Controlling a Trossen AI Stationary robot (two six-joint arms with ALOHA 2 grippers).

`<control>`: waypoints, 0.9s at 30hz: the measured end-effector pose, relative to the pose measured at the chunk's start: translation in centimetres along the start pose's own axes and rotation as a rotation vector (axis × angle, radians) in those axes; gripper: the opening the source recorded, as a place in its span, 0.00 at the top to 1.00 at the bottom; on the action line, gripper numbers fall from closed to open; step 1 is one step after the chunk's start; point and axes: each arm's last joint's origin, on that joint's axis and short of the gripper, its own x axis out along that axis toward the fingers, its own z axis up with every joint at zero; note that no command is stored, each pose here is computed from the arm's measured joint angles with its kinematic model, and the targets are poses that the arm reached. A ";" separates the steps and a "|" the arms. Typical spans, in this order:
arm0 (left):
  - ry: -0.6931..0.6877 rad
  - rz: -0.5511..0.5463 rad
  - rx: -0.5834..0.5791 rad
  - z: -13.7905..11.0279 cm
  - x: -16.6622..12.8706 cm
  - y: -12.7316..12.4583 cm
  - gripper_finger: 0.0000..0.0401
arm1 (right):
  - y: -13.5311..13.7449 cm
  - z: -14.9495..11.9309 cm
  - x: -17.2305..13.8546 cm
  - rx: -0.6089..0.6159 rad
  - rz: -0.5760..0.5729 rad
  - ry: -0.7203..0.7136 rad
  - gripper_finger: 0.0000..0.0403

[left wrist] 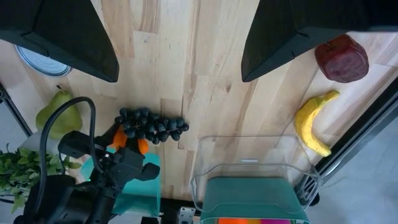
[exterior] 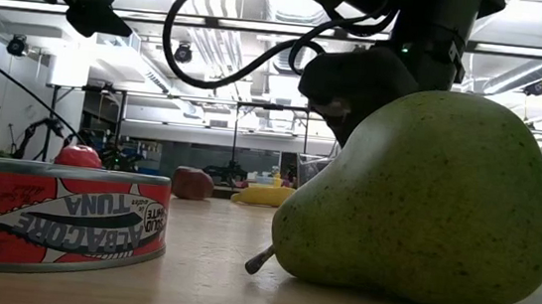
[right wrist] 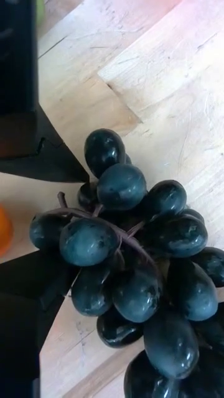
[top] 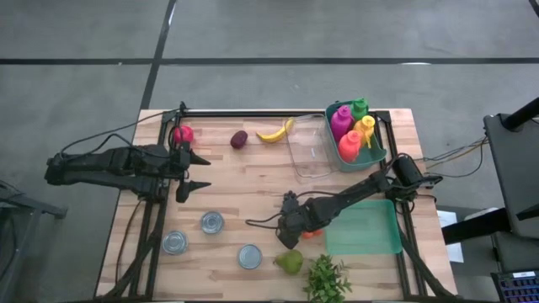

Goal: Pick & Place Food Item
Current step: Put the grapes into the green transparent bin

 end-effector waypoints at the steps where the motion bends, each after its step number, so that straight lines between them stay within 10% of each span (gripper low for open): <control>1: 0.001 0.001 0.000 0.0 0.0 0.0 0.14 | 0.0 0.0 0.0 0.001 0.000 0.000 0.62; 12: 0.000 0.001 0.000 0.0 0.0 0.0 0.14 | 0.0 0.0 0.0 0.001 0.000 0.003 0.93; 27: 0.001 0.000 0.000 0.0 0.0 0.0 0.14 | 0.5 0.7 -2.6 -0.057 0.064 -0.047 0.97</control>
